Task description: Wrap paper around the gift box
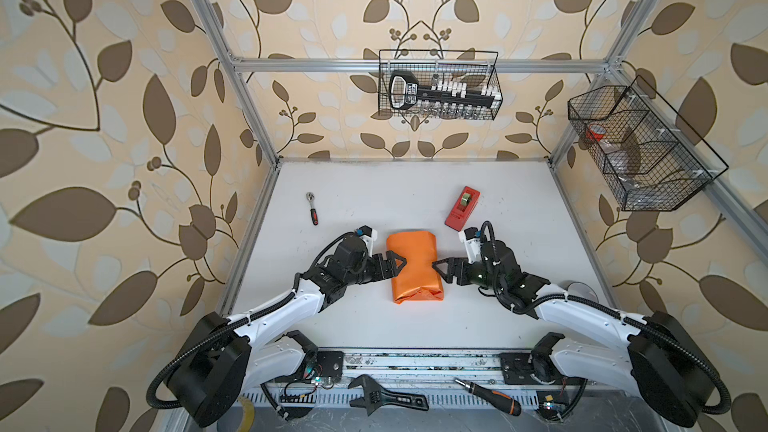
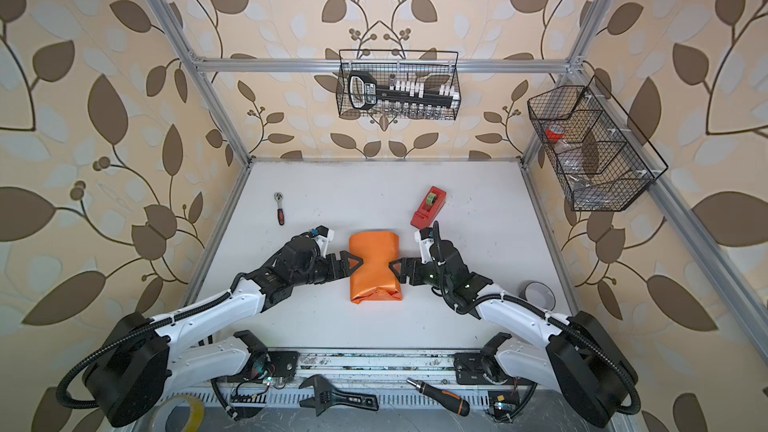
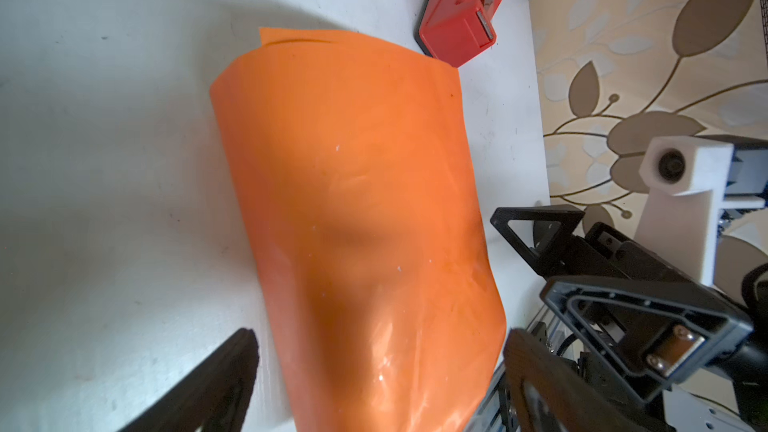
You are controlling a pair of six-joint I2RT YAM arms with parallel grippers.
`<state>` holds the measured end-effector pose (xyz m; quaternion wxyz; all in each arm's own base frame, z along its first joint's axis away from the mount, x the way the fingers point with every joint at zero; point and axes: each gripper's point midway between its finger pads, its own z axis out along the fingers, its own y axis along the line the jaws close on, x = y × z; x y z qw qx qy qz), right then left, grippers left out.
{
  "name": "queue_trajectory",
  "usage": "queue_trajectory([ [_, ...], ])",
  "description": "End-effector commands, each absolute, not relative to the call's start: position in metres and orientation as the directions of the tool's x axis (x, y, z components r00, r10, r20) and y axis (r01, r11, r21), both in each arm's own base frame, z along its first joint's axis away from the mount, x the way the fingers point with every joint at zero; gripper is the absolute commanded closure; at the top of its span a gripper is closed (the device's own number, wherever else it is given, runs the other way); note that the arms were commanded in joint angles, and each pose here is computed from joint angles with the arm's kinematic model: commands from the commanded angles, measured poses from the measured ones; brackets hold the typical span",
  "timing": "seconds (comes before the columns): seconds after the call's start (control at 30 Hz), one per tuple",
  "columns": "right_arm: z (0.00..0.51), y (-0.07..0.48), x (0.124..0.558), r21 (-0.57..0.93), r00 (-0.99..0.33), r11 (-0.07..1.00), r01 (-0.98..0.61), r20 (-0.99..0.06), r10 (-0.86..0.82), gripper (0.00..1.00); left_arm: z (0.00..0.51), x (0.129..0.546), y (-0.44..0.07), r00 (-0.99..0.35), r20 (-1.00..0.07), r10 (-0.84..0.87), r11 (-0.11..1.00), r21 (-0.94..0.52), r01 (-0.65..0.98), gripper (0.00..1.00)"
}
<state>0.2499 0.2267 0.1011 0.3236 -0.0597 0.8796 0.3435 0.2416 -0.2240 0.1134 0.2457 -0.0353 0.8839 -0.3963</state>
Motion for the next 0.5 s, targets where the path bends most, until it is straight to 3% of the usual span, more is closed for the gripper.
queue_trajectory([
  [0.0, 0.087, 0.226, 0.238, 0.511, -0.801, 0.793, -0.332, -0.596, 0.049, 0.06, 0.106, 0.223, -0.226, -0.883, -0.421, -0.209, 0.715, -0.682, 0.156, 0.02],
  [0.17, 0.077, 0.237, 0.225, 0.52, -0.818, 0.775, -0.36, -0.576, 0.006, 0.03, 0.087, 0.199, -0.238, -0.909, -0.392, -0.144, 0.717, -0.674, 0.177, 0.01],
  [0.47, 0.06, 0.232, 0.22, 0.495, -0.833, 0.793, -0.355, -0.553, -0.028, 0.04, 0.065, 0.193, -0.236, -0.925, -0.365, -0.109, 0.745, -0.646, 0.167, 0.01],
])
